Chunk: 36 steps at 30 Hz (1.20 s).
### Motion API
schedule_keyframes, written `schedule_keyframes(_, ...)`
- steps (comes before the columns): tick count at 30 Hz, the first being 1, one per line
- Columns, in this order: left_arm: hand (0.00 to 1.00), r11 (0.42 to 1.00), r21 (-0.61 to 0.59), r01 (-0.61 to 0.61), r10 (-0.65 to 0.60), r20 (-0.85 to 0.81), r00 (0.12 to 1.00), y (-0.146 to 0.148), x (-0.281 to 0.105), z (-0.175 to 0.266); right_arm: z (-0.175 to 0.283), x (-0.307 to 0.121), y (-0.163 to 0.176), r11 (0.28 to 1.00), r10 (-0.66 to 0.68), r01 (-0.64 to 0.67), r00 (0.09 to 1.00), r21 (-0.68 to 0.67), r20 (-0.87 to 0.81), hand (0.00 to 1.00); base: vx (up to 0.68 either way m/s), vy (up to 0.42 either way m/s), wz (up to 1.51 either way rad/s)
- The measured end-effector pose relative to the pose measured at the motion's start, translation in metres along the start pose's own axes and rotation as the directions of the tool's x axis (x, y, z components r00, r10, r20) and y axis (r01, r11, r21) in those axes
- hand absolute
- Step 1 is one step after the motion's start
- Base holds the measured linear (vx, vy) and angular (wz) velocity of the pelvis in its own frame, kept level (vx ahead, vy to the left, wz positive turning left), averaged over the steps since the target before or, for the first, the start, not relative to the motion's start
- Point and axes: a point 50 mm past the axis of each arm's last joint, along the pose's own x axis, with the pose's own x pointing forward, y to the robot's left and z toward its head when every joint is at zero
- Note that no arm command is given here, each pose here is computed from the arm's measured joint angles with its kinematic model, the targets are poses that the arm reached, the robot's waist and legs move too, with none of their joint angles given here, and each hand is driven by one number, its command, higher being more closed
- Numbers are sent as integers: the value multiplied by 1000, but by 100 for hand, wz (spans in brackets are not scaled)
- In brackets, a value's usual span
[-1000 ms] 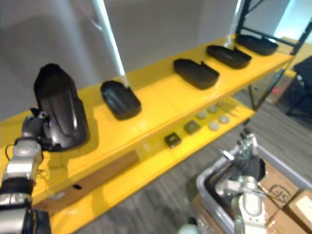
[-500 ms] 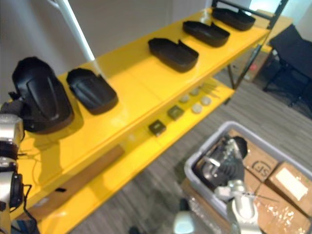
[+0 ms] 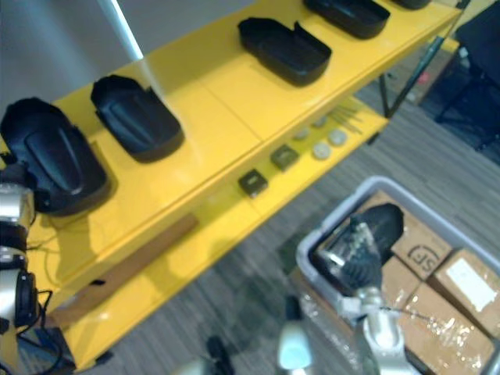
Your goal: Walk over and take plastic housings, then place them on the shelf
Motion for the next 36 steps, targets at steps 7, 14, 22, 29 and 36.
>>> schedule_keyframes(7, 100, 998, 49, -31, 31, 0, 1000, 5, 1, -3, -1, -1, -2, 1000, 4, -4, 1000, -13, -7, 0, -5, -1, 0)
schedule_keyframes(14, 100, 992, 97, -81, 82, -4, 997, 31, 6, -9, -1, -2, -1, 1000, 18, -18, 1000, -19, -12, 0, 0, 0, 0)
schedule_keyframes(22, 0, 983, 145, -109, 112, -18, 993, 40, 9, -19, 0, 0, -3, 999, 31, -32, 999, -40, -10, 0, -26, -6, 0)
schedule_keyframes(29, 0, 980, 148, -133, 141, -44, 989, 41, 10, -26, 6, 7, -3, 999, 40, -40, 999, -26, 16, 0, 9, -1, -2)
schedule_keyframes(36, 0, 971, 8, -240, 240, -76, 968, 46, 10, -33, 8, 8, -3, 999, 43, -43, 999, -17, 21, 0, 0, 0, 0)
